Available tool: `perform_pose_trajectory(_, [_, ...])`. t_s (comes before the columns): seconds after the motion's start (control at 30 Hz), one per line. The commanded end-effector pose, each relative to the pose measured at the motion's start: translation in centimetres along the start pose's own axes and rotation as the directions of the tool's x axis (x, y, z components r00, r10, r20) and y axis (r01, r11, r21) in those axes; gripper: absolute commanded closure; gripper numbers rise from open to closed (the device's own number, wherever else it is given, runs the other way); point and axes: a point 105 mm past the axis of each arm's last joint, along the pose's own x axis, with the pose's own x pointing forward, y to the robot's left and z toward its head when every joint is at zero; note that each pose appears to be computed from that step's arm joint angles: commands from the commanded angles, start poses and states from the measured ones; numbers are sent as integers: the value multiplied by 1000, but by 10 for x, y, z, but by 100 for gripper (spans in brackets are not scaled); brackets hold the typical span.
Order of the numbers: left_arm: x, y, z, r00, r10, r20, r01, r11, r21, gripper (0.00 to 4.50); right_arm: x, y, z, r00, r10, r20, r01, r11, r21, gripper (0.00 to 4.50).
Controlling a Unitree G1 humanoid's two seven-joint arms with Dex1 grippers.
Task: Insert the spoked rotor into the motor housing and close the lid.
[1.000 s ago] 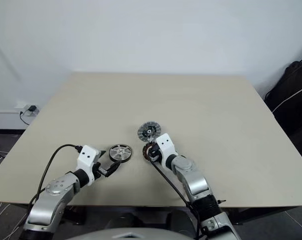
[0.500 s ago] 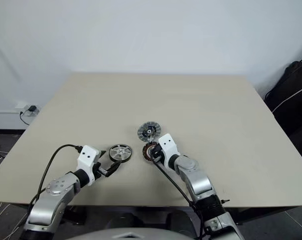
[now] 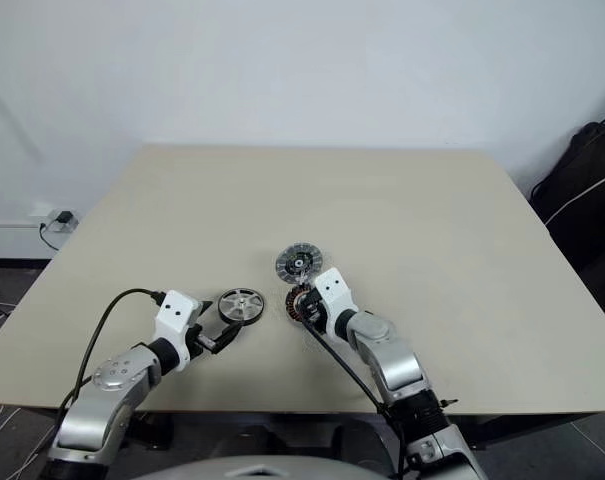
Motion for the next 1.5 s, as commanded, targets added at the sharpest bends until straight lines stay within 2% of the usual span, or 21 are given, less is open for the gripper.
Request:
perform_pose_trajectory(0.03, [1,-2,8,999,0,34,0,1000,9,0,-7,0,20,998,10,70,-9,1000,-13,119])
perform_pose_trajectory(0.1, [1,-2,8,999,0,34,0,1000,8,0,-10,2,27,995,23,96,-22,1000,-12,119])
perform_pose_trajectory(0.17, [1,-2,8,999,0,33,0,1000,7,0,-13,2,33,993,18,119,-17,1000,-10,160])
perform_pose_trajectory(0.47, [3,-3,9,999,-4,37,4,1000,7,0,-15,0,35,992,-23,124,22,1000,9,447])
perform_pose_trajectory(0.93, [2,-4,8,999,-1,39,1,1000,10,0,-9,-4,15,998,-57,34,57,998,-5,447])
perform_pose_trajectory(1.5, [0,-5,4,1000,3,31,-3,1000,-2,0,-3,-1,11,998,-51,25,51,999,-3,447])
